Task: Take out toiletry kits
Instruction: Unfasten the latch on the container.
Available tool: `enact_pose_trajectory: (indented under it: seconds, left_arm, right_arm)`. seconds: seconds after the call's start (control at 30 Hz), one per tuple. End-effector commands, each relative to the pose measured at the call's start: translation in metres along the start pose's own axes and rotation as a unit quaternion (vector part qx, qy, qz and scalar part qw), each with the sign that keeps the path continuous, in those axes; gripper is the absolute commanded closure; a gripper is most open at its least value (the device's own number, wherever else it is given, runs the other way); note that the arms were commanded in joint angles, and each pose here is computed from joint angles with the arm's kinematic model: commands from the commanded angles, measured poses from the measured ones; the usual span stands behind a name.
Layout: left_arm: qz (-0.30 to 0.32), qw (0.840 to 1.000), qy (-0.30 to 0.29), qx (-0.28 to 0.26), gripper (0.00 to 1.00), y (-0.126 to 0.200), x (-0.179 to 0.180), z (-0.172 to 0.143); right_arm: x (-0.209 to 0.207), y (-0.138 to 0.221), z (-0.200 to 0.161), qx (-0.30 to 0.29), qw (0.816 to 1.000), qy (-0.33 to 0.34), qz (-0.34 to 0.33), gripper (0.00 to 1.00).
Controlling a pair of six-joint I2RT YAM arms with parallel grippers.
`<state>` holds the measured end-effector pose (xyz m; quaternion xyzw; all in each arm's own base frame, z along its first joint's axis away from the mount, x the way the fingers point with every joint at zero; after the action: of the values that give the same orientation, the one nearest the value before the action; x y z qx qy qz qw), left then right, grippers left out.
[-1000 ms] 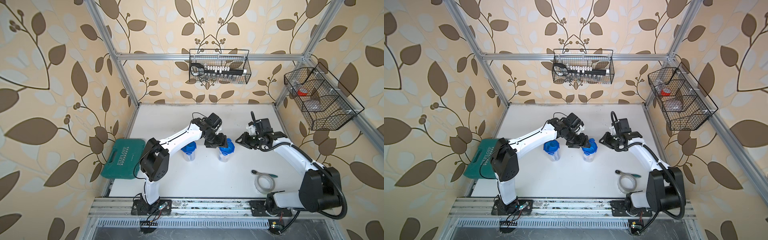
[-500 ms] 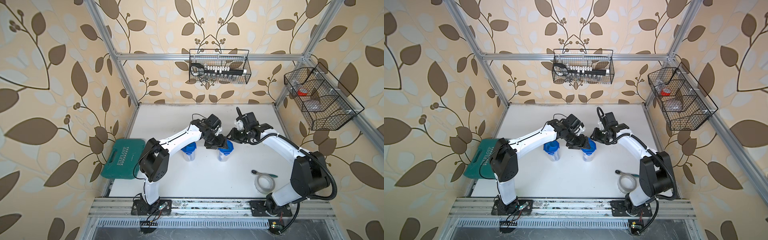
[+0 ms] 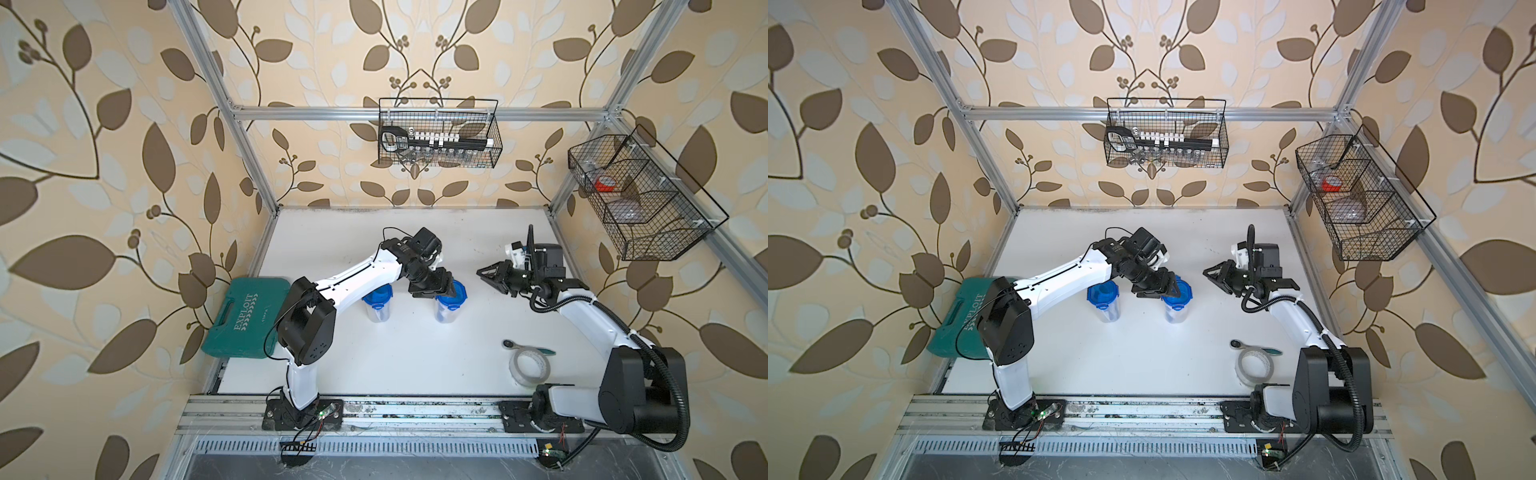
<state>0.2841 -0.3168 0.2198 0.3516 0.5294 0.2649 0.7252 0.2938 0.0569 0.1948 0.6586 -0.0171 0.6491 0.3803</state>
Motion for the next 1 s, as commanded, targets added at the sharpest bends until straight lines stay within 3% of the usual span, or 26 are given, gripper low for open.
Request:
enact_pose_trajectory:
  seconds: [0.0, 0.43, 0.97]
  left_arm:
    - [0.012, 1.000, 0.010, -0.019, 0.32, 0.014, 0.003, 0.001]
    - [0.050, 0.998, 0.033, 0.007, 0.33, -0.001, 0.021, -0.009]
    - [0.055, 0.997, 0.049, 0.022, 0.35, -0.011, 0.028, -0.013]
  right_arm:
    - [0.005, 0.001, -0.014, 0.056, 0.994, -0.009, 0.096, 0.70]
    - [-0.029, -0.011, -0.038, 0.099, 0.979, -0.081, 0.156, 0.50]
    - [-0.030, -0.030, -0.040, 0.113, 0.975, -0.098, 0.164, 0.61]
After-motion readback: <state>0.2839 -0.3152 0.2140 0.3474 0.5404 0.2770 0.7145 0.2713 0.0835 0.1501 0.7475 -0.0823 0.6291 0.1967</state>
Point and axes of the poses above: each gripper's point midway between its finger pads, its own y axis back along the fingers, its own x axis along the line the jaws close on, z = x × y, the point moved 8 cm from there along y, back along the fingers, and after that the axes turned 5 degrees about -y, right-handed, at the moved point
